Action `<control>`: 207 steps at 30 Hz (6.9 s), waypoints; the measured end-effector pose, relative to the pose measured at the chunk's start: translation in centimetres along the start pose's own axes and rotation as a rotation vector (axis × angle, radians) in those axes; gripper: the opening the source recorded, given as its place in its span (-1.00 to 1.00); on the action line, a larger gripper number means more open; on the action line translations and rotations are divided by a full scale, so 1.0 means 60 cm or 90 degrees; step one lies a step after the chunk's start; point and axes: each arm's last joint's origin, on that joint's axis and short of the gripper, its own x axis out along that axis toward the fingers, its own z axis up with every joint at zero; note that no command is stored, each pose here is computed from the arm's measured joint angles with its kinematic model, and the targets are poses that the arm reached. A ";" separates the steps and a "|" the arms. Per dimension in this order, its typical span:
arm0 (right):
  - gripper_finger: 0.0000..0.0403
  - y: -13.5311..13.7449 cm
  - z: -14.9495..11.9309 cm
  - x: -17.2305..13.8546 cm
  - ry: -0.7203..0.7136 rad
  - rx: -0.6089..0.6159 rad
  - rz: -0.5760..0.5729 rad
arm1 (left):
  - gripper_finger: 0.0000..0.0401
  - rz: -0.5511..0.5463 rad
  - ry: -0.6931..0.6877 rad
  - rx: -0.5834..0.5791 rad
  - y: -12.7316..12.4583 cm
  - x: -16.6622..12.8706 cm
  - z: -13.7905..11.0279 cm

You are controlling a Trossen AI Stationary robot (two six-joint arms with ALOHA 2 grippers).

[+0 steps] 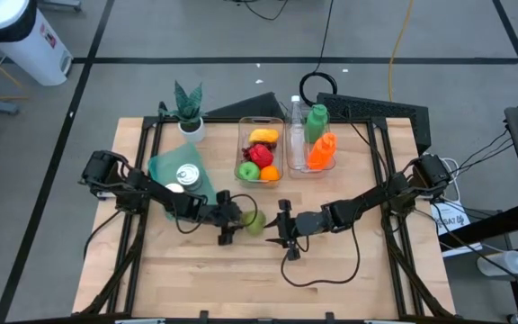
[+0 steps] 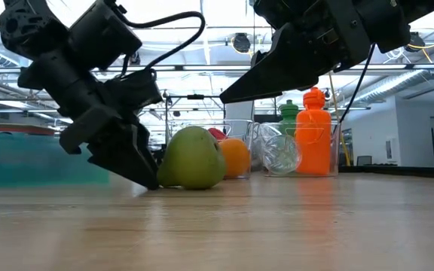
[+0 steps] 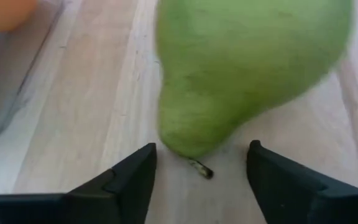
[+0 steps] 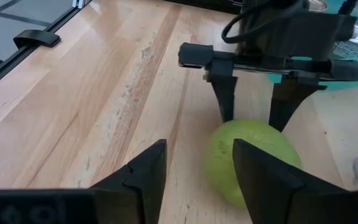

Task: Pick & Place Food Item
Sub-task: Put the pear into the left transparent bin

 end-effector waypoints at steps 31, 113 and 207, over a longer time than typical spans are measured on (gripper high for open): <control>-0.17 0.000 0.000 0.000 0.001 0.000 0.000 | -0.75 0.092 -0.072 0.056 0.011 -0.021 0.030; -1.00 -0.051 -0.045 0.013 0.130 0.120 -0.084 | -0.75 -0.052 -0.080 0.067 -0.050 -0.022 0.083; -0.31 0.072 -0.010 -0.069 0.134 -0.044 -0.024 | -0.75 -0.004 -0.089 0.162 -0.060 -0.025 0.079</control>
